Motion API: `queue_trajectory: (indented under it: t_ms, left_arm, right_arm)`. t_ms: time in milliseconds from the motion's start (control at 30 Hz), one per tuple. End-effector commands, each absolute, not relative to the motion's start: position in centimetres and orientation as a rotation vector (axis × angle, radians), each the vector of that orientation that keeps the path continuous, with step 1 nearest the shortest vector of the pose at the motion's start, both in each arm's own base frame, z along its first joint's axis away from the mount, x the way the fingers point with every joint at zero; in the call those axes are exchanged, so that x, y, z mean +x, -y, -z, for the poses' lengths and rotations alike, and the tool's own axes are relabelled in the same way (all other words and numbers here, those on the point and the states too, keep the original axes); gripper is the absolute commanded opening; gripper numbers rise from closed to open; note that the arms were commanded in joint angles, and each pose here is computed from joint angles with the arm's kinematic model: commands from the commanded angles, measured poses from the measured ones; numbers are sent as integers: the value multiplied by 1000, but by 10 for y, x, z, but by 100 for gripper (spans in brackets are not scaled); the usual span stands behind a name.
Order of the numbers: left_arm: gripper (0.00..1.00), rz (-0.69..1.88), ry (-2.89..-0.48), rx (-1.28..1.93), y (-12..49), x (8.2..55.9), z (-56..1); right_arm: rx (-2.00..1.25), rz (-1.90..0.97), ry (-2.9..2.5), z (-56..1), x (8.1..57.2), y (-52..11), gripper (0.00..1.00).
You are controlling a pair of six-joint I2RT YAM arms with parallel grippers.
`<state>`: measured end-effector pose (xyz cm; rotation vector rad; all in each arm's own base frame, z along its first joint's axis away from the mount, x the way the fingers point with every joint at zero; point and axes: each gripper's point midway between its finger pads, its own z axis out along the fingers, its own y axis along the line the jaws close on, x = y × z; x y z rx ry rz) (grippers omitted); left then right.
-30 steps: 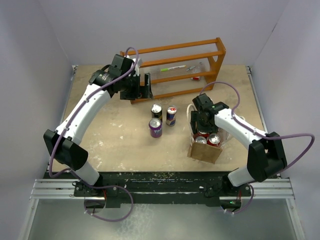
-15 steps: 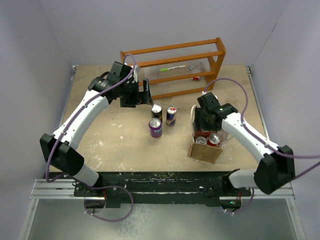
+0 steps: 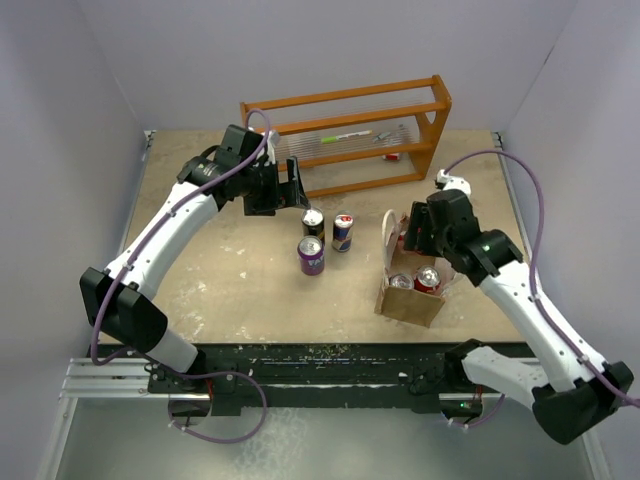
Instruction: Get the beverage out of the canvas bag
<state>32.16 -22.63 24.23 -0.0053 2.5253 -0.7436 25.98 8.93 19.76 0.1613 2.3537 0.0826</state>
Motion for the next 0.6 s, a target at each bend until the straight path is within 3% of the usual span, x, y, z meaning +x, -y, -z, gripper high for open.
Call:
queue_trajectory:
  t_ms: [0,400,567]
  left_arm:
    - [99,797,-2449,-13,232,332,-265]
    - [99,722,-2450,9,220,328,-269]
    - [99,661,-2439,29,210,328,-275]
  right_arm:
    - [266,-177,-2036,-279,281,-84,0]
    - [-13,-488,-1488,-459,286,-125,0]
    - [-272,-556,-1432,-489,305,-171,0]
